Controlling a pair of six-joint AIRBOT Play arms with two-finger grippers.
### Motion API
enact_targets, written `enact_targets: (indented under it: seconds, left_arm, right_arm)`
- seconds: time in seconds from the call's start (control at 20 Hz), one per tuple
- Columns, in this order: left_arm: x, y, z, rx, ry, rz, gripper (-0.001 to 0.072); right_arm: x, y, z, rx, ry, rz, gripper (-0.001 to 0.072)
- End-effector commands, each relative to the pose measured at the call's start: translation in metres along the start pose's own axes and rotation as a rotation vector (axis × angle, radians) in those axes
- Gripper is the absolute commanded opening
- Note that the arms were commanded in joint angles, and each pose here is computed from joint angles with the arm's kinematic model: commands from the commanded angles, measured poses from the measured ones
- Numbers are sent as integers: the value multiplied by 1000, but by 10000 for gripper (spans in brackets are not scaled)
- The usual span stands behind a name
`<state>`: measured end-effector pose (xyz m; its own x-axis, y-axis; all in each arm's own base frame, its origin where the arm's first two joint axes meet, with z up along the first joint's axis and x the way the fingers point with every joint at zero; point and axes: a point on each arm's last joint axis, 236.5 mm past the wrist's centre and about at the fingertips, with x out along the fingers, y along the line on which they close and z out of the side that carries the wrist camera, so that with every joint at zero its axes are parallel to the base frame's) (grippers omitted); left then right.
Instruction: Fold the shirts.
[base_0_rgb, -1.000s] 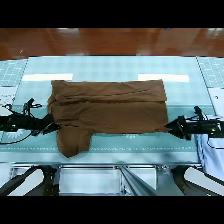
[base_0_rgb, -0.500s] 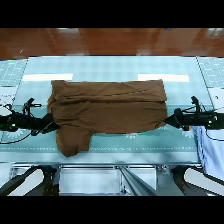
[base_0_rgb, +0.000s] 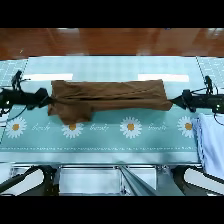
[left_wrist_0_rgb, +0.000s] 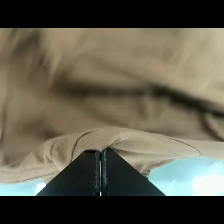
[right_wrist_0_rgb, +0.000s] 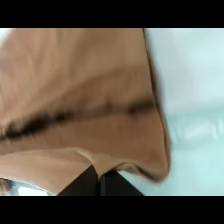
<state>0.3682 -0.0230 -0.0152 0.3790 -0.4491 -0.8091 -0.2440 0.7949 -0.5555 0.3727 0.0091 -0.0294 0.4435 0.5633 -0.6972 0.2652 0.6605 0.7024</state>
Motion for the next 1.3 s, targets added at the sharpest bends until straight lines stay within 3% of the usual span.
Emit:
enact_targets:
  seconds: [0.0,0.4,1.25]
  left_arm:
    - [23,-22,38,27,-3,-20,21]
    - [58,-31,93,27,-5,-30,21]
    - [86,-20,137,39,-73,-18,22]
  right_arm:
    - [19,20,24,-60,-4,15,25]
    - [52,27,74,-40,-10,36,25]
    - [91,21,82,-53,-17,44,26]
